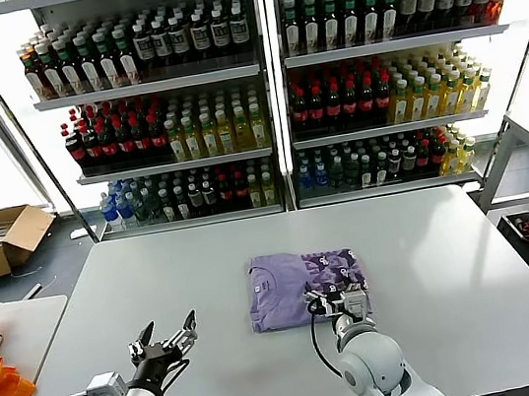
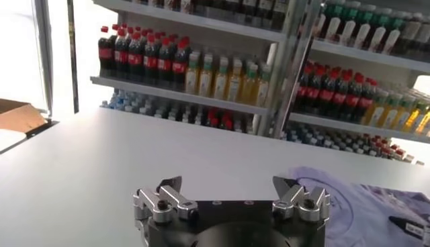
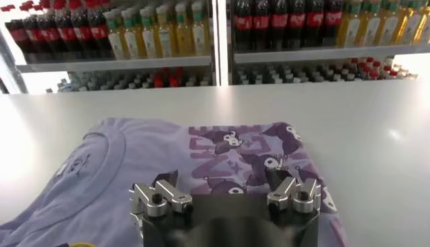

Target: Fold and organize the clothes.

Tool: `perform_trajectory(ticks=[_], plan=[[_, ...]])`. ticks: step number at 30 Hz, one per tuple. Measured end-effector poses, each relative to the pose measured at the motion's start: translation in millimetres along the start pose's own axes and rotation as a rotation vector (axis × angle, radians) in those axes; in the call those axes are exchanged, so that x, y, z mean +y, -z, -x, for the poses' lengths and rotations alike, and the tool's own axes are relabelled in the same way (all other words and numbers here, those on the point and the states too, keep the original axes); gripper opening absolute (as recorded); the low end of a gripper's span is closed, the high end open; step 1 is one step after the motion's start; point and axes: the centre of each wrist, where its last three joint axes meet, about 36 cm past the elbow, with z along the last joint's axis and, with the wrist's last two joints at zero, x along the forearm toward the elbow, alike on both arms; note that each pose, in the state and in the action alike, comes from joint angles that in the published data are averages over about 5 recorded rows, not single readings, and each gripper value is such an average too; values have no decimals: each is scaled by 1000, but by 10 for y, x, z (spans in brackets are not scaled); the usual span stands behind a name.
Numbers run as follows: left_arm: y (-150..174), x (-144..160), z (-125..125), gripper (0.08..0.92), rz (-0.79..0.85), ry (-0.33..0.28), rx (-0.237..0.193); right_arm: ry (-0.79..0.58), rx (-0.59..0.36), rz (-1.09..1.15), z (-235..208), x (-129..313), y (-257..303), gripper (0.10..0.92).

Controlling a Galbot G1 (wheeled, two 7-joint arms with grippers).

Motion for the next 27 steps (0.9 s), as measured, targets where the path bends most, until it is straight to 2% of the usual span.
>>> perform_trajectory(ticks=[9, 20, 27], plan=[[-28, -49, -45, 823, -11, -7, 2, -7, -35, -29, -320, -94, -50, 823], [-65, -97, -75, 823, -5, -16, 10, -12, 40, 56, -434, -193, -249, 823], [-57, -96, -118, 823, 11, -16, -5, -17, 64, 94, -476, -256, -302, 823]])
